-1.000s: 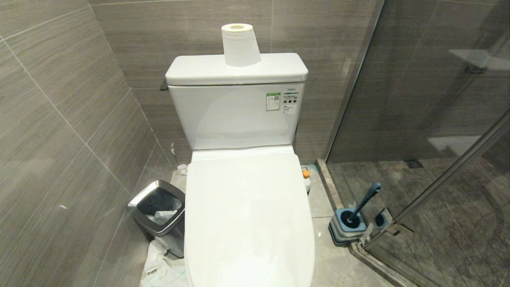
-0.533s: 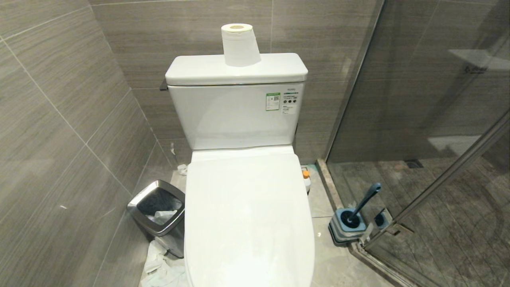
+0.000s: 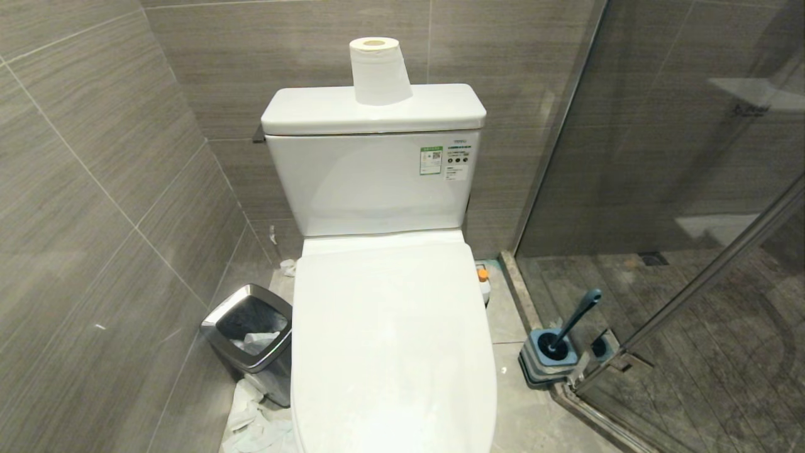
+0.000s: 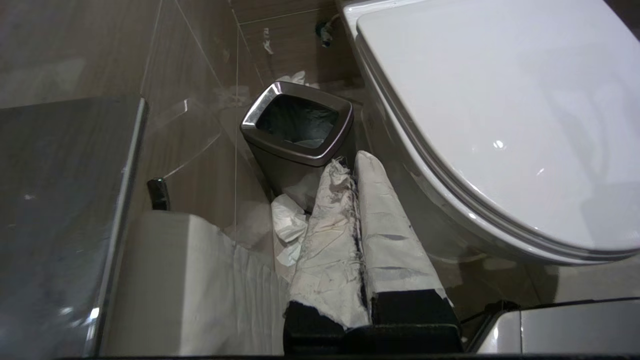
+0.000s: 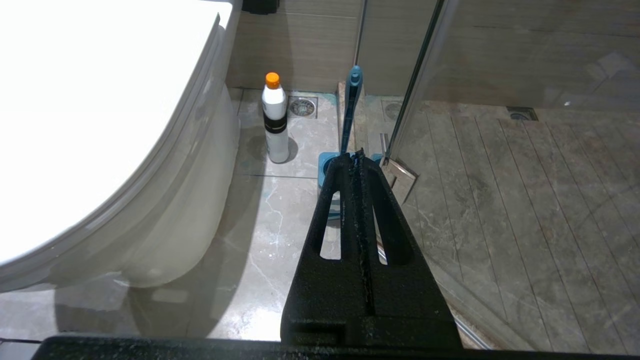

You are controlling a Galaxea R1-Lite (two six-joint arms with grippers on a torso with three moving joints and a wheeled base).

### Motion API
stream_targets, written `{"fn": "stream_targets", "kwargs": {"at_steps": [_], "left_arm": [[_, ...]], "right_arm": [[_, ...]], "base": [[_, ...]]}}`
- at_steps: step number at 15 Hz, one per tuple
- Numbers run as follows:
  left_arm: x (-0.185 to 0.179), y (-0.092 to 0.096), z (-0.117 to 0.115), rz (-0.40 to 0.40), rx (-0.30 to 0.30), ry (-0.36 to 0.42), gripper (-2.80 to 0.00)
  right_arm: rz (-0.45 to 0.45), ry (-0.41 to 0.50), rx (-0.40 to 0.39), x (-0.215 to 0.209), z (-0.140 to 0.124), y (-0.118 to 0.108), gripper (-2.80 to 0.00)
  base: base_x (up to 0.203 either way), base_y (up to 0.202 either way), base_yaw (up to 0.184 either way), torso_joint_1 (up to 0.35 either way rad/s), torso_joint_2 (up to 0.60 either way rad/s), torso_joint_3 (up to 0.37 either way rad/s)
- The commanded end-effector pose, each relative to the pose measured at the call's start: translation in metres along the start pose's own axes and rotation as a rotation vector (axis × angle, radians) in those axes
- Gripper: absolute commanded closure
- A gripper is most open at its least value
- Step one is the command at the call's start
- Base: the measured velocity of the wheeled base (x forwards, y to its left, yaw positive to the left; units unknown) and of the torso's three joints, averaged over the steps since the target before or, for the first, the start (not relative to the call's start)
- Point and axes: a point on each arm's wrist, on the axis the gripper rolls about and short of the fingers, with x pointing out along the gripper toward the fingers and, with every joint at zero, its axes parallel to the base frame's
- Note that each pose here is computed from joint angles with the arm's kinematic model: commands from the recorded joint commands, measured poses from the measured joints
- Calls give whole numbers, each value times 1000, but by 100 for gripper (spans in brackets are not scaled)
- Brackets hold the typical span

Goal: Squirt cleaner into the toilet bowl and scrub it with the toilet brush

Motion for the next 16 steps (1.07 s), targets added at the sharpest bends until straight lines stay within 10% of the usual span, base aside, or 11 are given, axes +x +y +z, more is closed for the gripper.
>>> {"fn": "stream_targets", "kwargs": {"at_steps": [1,16], "left_arm": [[20,-2,-18,8,4,-68,0],[36,-4,-42,4,-82,-72,0]], "right_arm": [[0,1,-1,0,0,0,0],[0,1,-1,0,0,0,0]], "base": [[0,0,0,0,0,0],[0,0,0,0,0,0]]}}
